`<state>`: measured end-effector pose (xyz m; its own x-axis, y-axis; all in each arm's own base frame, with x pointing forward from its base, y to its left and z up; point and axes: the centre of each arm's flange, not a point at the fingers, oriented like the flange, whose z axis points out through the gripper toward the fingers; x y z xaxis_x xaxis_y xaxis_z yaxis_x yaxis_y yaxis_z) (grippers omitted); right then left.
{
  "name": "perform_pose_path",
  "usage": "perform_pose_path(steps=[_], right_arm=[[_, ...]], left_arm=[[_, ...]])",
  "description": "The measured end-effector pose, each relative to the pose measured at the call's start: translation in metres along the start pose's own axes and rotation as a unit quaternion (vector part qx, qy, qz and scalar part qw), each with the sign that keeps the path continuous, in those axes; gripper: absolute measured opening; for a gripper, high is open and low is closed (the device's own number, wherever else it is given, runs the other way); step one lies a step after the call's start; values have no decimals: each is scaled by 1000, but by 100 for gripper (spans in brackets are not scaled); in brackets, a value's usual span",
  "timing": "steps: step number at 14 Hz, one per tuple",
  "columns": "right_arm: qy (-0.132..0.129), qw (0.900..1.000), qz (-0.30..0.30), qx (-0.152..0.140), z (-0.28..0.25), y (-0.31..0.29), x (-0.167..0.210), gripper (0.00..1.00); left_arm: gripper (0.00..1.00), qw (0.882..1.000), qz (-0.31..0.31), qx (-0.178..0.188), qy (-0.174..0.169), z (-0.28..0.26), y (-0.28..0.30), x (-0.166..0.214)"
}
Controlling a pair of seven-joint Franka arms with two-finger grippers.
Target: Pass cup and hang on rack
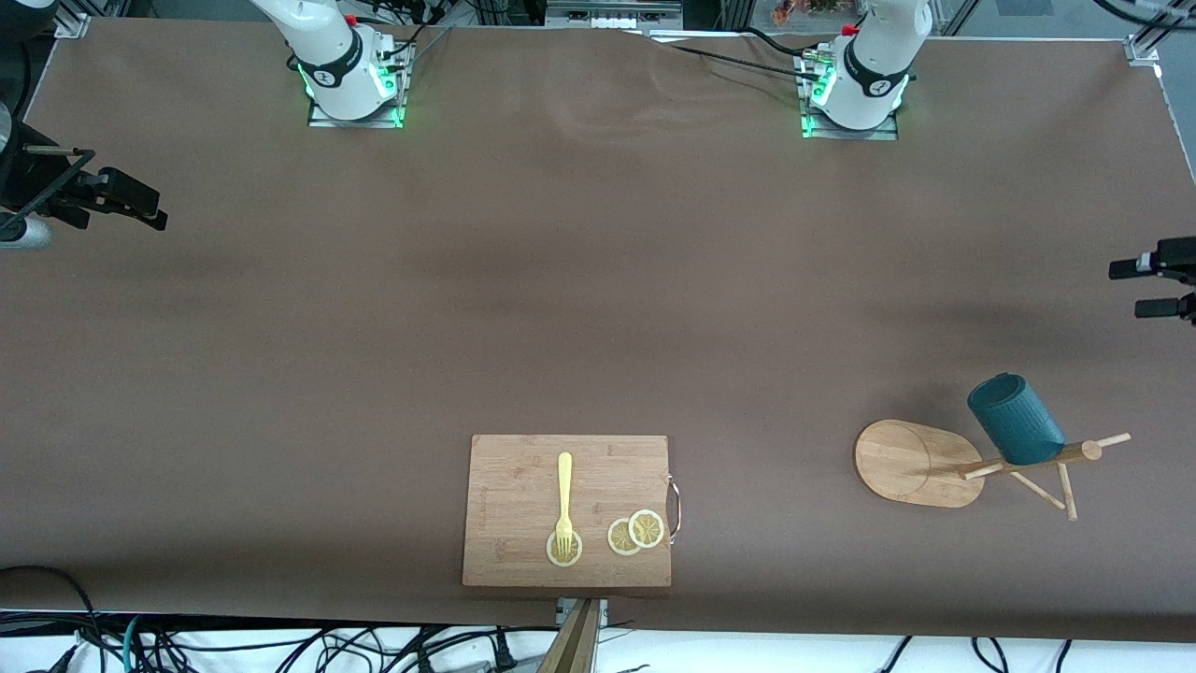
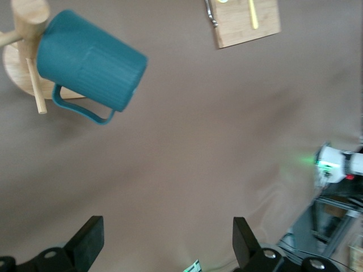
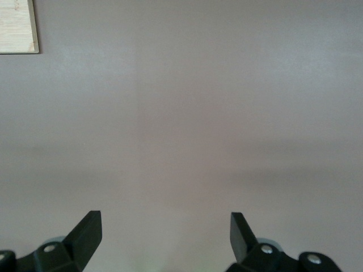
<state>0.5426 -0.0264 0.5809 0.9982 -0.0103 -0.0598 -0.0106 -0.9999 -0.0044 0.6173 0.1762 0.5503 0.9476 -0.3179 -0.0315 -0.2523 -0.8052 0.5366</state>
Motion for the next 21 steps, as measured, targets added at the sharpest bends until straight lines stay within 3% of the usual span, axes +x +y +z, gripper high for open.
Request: perform_pose_path(steps=[5,9,12,21], right_arm=[[0,1000,0,0,0,0,0,100],[-1,1000,0,0,0,0,0,100],[-1,1000,0,0,0,0,0,100],[-1,1000,0,0,0,0,0,100]], left_arm=[[100,987,-60,147,-8,2,116,-7],[100,970,-115,215,0,32,180,-21],[100,961,-137,238,18,50,177,-27],[100,959,-146,241,28,71,196,-31]])
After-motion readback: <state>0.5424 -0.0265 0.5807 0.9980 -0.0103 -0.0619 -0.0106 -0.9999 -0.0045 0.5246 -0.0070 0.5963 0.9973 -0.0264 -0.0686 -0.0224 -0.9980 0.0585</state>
